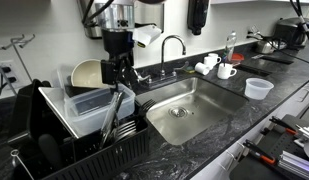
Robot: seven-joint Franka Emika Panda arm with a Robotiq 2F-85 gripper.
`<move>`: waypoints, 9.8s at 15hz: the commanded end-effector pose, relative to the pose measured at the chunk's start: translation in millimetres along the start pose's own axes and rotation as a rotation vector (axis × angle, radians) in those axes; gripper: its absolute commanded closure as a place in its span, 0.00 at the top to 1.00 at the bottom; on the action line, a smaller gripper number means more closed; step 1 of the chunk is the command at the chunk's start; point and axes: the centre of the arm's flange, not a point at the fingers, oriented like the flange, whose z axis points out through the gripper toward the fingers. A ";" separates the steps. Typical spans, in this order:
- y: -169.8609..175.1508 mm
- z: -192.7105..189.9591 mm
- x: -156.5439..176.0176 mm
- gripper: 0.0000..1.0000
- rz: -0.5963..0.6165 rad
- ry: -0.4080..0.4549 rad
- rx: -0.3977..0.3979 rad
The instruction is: Remove the clear bowl from the dish rack and place it in the sink
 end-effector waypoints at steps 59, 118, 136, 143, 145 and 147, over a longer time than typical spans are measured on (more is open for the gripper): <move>54.7 -101.2 -49.5 0.03 -0.077 0.217 -0.134; 188.2 141.0 -258.3 0.03 0.957 -0.165 -0.053; 215.7 207.5 -222.8 0.03 0.820 -0.249 -0.099; 239.3 238.4 -207.8 0.03 0.787 -0.266 -0.133; 245.2 236.0 -203.2 0.03 0.790 -0.252 -0.132; 247.4 232.2 -201.4 0.36 0.797 -0.247 -0.130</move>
